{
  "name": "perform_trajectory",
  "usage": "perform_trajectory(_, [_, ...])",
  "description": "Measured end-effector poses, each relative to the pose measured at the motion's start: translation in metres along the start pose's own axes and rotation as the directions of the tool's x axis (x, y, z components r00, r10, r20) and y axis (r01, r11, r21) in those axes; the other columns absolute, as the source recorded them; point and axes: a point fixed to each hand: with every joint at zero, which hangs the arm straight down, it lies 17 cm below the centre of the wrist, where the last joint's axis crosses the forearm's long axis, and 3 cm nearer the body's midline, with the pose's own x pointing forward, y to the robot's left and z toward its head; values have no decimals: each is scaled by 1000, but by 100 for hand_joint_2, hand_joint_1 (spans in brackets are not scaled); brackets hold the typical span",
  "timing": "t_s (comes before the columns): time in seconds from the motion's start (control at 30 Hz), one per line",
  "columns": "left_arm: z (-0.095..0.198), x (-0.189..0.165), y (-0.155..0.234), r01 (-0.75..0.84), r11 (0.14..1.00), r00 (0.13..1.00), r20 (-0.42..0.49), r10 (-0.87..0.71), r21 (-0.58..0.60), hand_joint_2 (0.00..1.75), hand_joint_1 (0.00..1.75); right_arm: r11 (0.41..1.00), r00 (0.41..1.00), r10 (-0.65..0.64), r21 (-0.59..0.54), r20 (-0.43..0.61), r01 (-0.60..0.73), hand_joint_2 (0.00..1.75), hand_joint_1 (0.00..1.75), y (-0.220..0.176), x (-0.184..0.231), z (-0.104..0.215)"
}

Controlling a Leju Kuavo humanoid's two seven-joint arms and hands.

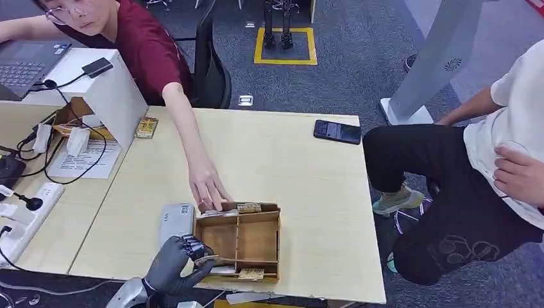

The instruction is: Pass the card to the sensor for recognition and then transmit it.

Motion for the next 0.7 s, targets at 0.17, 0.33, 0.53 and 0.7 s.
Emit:
perform_trajectory(0.17, [-9,-7,36,12,999,1000,2,-12,50,175,175,1000,1000,-7,3,0,7,175,0,1,0,0])
perform_trajectory(0.33, [-11,-10,53,36,995,999,3,-37,88,175,175,1000,1000,-10,3,-2,10,175,0,2,-2,1])
perform_trajectory(0.53, [-10,-12,68,44,991,999,-7,-44,128,175,175,1000,1000,-13,3,-4,13,175,0,2,-3,1])
perform_trajectory(0.7, [-12,-13,78,51,987,999,-9,-50,150,175,175,1000,1000,-13,3,-3,13,175,0,2,-3,1])
